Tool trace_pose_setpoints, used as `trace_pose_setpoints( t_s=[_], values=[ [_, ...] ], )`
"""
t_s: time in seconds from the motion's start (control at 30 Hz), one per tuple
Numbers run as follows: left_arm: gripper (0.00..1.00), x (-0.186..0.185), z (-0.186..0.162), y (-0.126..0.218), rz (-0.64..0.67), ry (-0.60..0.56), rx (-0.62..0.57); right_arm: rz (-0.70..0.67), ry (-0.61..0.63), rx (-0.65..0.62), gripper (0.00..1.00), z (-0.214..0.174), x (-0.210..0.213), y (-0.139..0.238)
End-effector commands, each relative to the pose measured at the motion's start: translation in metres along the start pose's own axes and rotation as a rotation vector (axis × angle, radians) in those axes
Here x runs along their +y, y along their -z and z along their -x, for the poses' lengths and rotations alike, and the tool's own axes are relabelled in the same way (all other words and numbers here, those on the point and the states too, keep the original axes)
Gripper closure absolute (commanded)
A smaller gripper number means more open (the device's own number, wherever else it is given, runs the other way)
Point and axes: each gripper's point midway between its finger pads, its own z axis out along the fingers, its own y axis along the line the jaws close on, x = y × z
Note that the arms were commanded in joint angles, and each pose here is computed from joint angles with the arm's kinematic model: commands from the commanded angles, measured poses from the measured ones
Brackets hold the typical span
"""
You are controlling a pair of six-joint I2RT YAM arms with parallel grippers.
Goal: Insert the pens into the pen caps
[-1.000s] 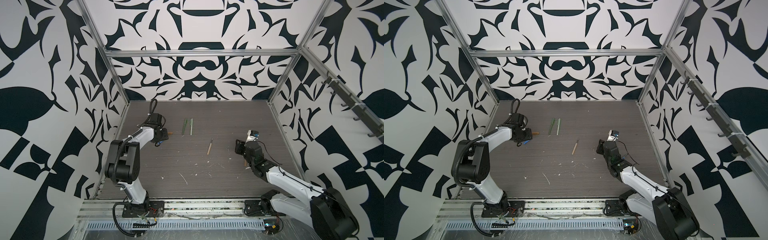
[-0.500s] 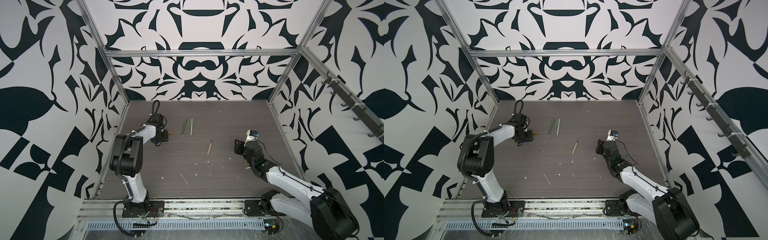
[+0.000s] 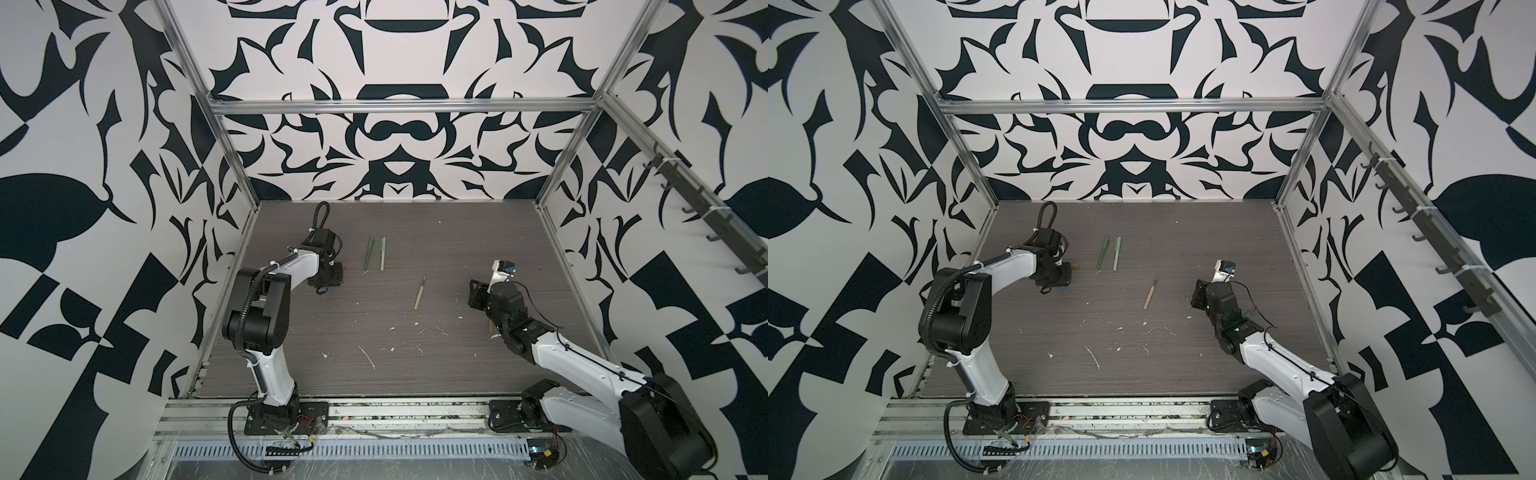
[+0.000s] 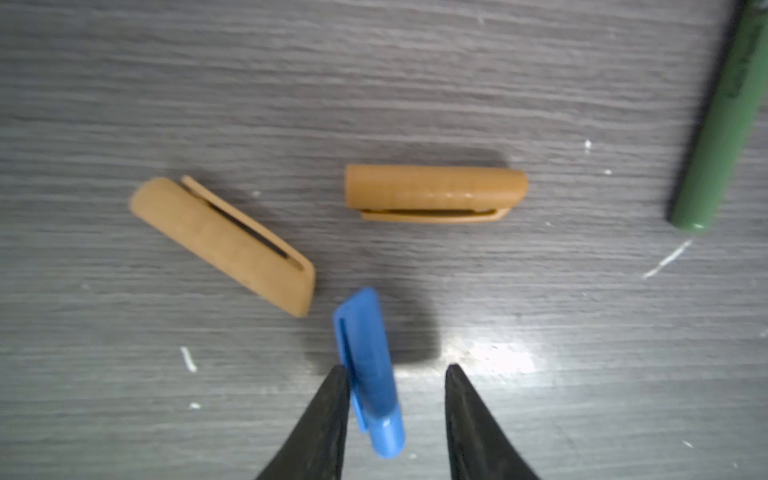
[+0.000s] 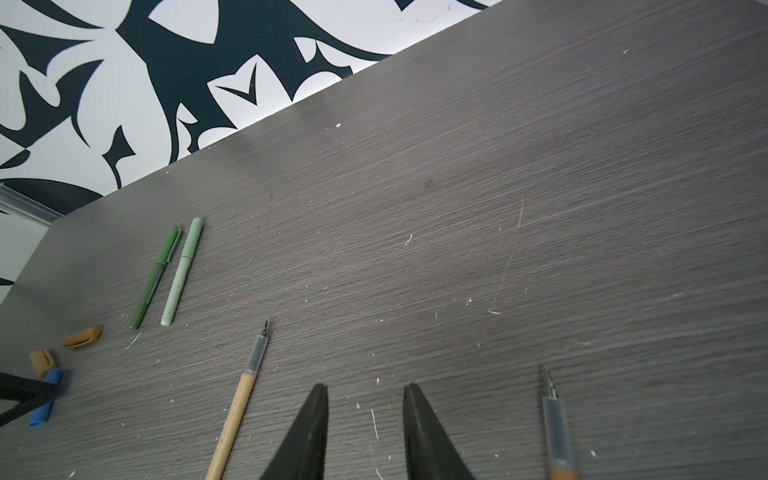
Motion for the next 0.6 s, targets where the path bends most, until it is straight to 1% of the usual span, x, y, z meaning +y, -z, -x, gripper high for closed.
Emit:
trace_pose_setpoints(
  t_s=[0.0,0.1,0.23,0.37,0.47,0.57],
  values=[
    [0.61,0.002,-0.013,-0.002,0.017,0.004,0.040,0.028,-0.011,-0.034,0.67,0.011,0.009,0.000],
    [0.62,0.007,-0.015,-0.003,0.057,-0.002,0.048,0.030,-0.011,-0.033,0.68,0.011,0.010,0.000],
    [0.61,0.013,-0.013,-0.001,0.096,0.019,0.051,0.035,-0.011,-0.030,0.68,0.011,0.011,0.000],
    [0.61,0.017,-0.014,-0.007,0.128,0.020,0.080,0.041,-0.011,-0.027,0.68,0.011,0.012,0.001],
    [0.65,0.017,-0.013,-0.012,0.138,0.015,0.100,0.045,-0.014,-0.027,0.68,0.011,0.013,0.001],
    [0.69,0.013,-0.012,-0.015,0.116,0.014,0.106,0.047,-0.019,-0.025,0.68,0.011,0.013,0.001]
  ],
)
